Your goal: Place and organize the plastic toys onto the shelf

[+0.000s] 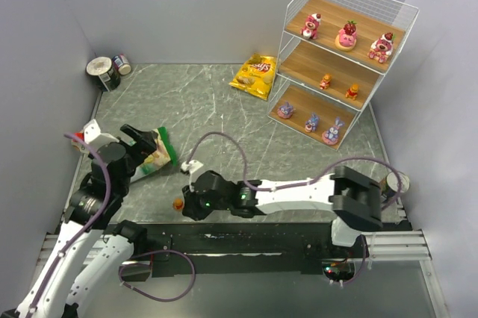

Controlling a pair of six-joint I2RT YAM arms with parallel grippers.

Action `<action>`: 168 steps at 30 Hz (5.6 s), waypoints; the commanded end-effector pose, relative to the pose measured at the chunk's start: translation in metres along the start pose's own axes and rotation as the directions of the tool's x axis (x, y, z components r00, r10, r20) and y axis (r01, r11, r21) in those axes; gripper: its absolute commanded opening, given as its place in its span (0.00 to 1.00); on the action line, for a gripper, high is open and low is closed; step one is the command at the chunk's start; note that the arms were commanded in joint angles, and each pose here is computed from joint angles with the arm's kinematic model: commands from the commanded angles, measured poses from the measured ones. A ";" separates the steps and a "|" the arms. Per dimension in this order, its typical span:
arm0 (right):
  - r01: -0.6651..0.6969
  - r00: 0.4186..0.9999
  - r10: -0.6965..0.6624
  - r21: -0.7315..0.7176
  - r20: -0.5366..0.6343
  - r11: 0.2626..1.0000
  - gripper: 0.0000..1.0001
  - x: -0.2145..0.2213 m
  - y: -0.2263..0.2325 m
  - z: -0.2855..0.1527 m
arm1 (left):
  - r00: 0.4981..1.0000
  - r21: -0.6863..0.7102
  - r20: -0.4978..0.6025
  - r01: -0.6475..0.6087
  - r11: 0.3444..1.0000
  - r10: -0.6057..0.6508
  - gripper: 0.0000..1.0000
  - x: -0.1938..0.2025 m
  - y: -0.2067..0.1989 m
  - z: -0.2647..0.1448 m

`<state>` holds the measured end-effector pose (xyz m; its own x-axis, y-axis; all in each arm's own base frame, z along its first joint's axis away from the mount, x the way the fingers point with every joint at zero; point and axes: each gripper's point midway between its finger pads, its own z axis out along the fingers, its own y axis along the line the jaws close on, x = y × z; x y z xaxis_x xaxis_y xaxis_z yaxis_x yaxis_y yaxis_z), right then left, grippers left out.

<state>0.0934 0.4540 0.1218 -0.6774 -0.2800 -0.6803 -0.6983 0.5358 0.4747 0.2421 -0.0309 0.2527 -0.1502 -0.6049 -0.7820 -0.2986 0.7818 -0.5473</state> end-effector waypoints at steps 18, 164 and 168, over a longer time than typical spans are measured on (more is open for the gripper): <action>0.219 0.974 -0.214 0.067 -0.077 0.973 0.05 0.009 0.016 0.121 | 1.000 -0.053 -0.007 -0.011 0.999 0.011 0.96 -0.014 0.007 -0.016; -0.366 0.904 -0.105 0.878 0.414 0.309 0.00 -0.187 -0.290 -0.185 | 0.955 0.094 -0.246 -0.148 0.985 0.167 0.96 0.068 -0.008 0.025; -0.449 0.856 -0.181 0.870 0.485 0.206 0.00 -0.218 -0.304 -0.222 | 0.952 0.112 -0.263 -0.134 0.985 0.159 0.96 0.072 -0.012 0.025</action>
<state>0.3925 0.2201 0.2168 -0.4222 0.0478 -0.9052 0.1939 0.9803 -0.0386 0.2523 -0.0738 0.1790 -0.4687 -0.4544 -0.7575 -0.1916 0.8894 -0.4149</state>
